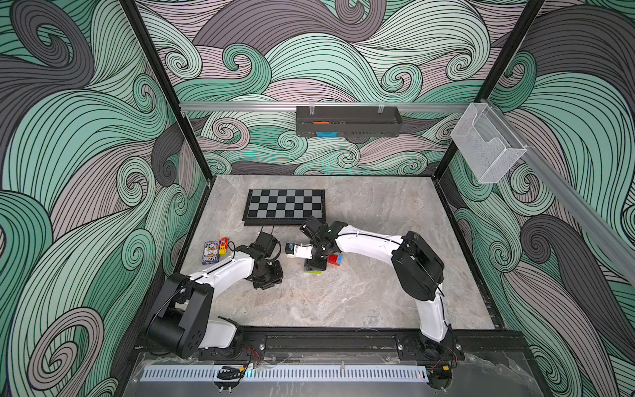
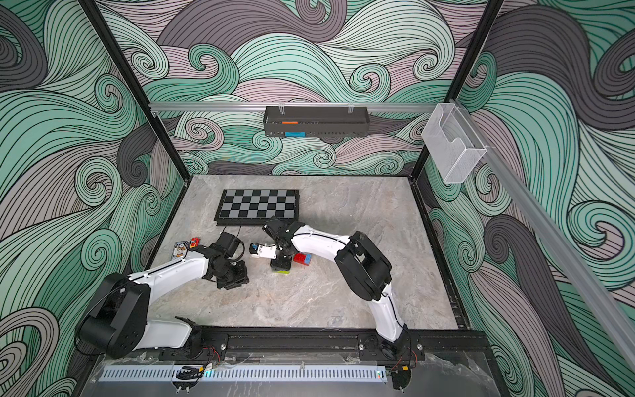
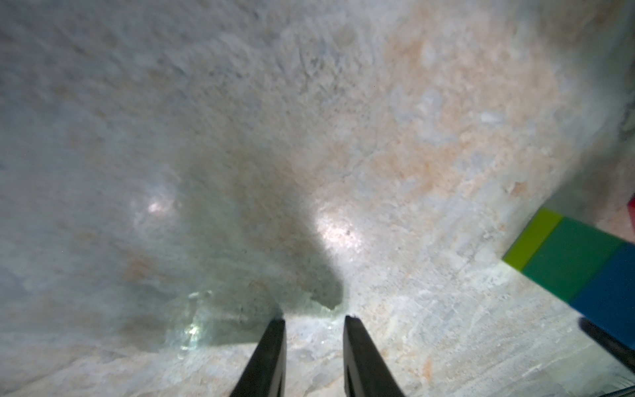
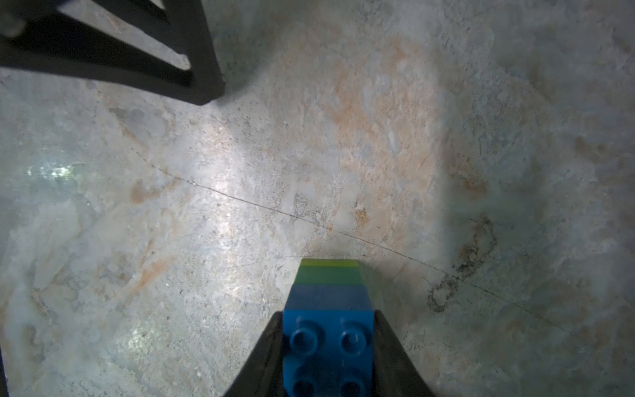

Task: Assemble the number 5 with lego
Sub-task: Assemble the lego brick with the lego brick.

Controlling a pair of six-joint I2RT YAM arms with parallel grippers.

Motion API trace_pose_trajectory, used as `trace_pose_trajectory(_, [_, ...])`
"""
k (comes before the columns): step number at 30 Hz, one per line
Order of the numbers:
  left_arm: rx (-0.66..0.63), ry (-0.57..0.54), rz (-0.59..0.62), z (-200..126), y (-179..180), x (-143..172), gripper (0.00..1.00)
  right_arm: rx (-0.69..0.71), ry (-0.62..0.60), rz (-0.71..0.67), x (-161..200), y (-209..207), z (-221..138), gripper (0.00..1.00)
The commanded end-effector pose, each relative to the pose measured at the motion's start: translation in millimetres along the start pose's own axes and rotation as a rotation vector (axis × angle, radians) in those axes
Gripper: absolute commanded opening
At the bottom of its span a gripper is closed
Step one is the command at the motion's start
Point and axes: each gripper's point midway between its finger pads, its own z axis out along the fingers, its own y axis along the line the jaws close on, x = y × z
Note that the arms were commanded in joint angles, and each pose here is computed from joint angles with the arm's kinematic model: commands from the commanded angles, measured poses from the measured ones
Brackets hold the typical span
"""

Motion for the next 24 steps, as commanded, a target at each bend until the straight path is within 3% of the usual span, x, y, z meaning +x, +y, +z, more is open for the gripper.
trace_pose_trajectory(1, [-0.035,0.032,-0.006,5.6,8.3,5.0,0.33,-0.096,0.122,0.044,27.0,29.1,14.5,0.28])
trace_pose_trajectory(9, [-0.036,0.033,-0.006,5.8,8.5,5.4,0.32,-0.065,0.096,0.040,15.9,24.1,0.8,0.37])
trace_pose_trajectory(19, [-0.034,0.030,-0.007,5.2,8.7,5.6,0.32,-0.010,0.050,0.045,1.6,16.2,-20.6,0.63])
trace_pose_trajectory(24, [-0.036,0.026,-0.006,3.9,9.3,6.0,0.32,0.011,0.031,0.057,0.6,13.8,-32.5,0.67])
